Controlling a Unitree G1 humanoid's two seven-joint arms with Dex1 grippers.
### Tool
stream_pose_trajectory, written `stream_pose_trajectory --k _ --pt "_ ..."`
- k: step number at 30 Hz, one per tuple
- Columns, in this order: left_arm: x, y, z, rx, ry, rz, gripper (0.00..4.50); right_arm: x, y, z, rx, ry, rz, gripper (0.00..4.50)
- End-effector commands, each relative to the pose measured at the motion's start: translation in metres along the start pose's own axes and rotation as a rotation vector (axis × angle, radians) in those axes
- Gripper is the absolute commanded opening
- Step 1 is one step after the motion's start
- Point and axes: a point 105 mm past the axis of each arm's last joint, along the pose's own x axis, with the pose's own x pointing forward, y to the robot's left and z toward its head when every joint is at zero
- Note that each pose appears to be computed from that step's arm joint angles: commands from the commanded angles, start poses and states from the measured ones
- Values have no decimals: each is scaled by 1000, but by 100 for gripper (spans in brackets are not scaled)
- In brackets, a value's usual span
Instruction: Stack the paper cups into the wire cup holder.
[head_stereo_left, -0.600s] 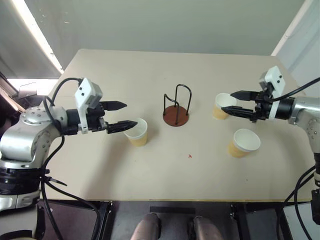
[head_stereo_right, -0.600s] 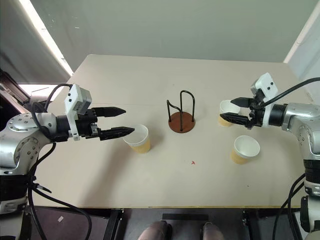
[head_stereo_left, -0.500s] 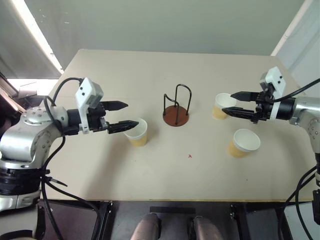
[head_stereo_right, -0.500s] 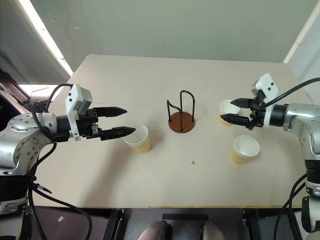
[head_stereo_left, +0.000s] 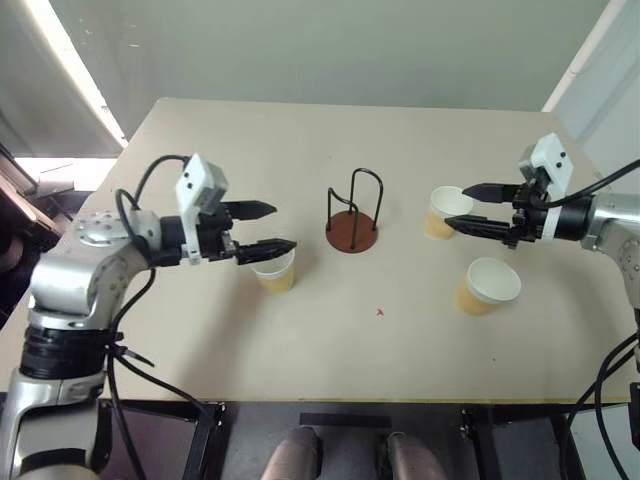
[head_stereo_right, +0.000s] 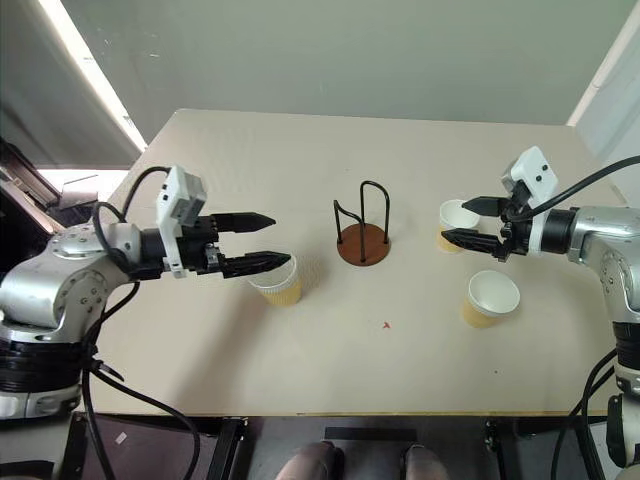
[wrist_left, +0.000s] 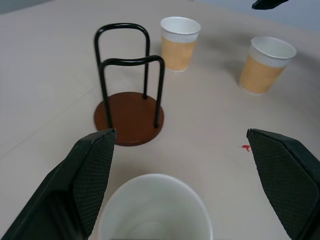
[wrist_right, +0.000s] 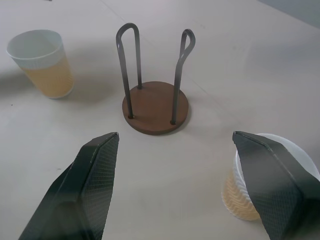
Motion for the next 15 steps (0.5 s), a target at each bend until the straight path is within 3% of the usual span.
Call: stream_pose_trajectory --k 1,15 --pt "6 1 9 64 -15 7 450 -9 12 17 -38 -31 53 376" --pt "53 10 11 74 -76 30 450 -11 21 24 -36 -50 65 376"
